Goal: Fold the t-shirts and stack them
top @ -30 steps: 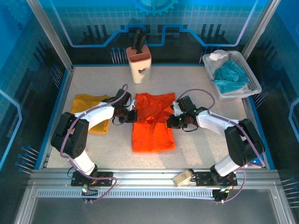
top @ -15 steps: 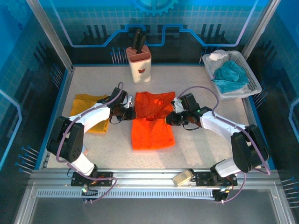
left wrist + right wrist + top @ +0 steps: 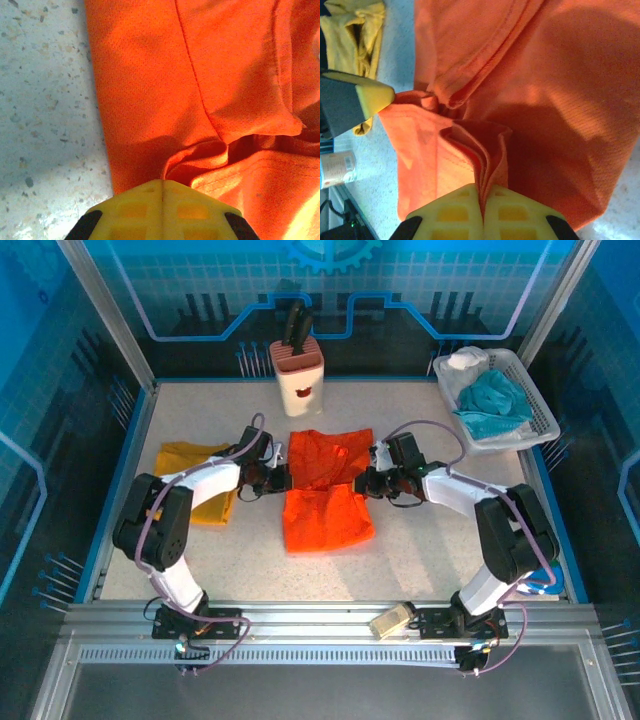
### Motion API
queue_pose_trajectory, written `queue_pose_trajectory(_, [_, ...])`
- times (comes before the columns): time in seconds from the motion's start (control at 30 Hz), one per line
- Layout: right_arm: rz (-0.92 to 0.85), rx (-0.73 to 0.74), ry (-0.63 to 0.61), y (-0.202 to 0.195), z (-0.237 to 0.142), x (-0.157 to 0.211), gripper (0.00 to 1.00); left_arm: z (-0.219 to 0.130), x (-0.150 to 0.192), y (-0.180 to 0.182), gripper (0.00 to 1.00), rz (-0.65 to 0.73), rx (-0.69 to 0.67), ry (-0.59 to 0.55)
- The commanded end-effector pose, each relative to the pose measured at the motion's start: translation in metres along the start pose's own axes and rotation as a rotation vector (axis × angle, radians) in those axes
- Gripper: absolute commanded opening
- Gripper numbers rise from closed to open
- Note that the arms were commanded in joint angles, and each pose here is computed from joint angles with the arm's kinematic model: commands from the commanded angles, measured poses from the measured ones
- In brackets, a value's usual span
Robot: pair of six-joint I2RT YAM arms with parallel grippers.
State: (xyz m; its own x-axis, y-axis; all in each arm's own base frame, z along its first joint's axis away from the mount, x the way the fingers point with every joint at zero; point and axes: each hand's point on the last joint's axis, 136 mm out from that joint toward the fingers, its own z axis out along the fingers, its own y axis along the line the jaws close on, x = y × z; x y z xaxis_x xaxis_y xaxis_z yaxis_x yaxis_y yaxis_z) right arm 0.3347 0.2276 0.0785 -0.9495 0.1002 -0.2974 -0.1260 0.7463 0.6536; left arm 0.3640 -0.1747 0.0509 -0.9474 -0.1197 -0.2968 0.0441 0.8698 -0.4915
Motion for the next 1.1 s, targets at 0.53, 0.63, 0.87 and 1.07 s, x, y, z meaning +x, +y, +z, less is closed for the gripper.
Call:
queue_pose_trajectory(0.53, [0.075, 0.083, -0.005, -0.048, 0.015, -0.034, 0.30, -0.029, -0.032, -0.004, 0.37, -0.020, -0.043, -0.039])
queue_pose_trajectory(0.63, [0.024, 0.056, -0.025, -0.030, -0.002, -0.041, 0.55, -0.044, -0.025, -0.017, 0.40, -0.024, -0.018, -0.032])
queue_pose_trajectory(0.87, [-0.031, 0.041, -0.012, -0.001, -0.044, -0.026, 0.83, -0.049, 0.019, -0.046, 0.40, -0.065, 0.022, 0.029])
queue_pose_trajectory(1.07, [-0.019, -0.065, 0.061, 0.021, -0.060, 0.018, 0.82, -0.027, 0.050, -0.079, 0.40, -0.080, 0.087, 0.070])
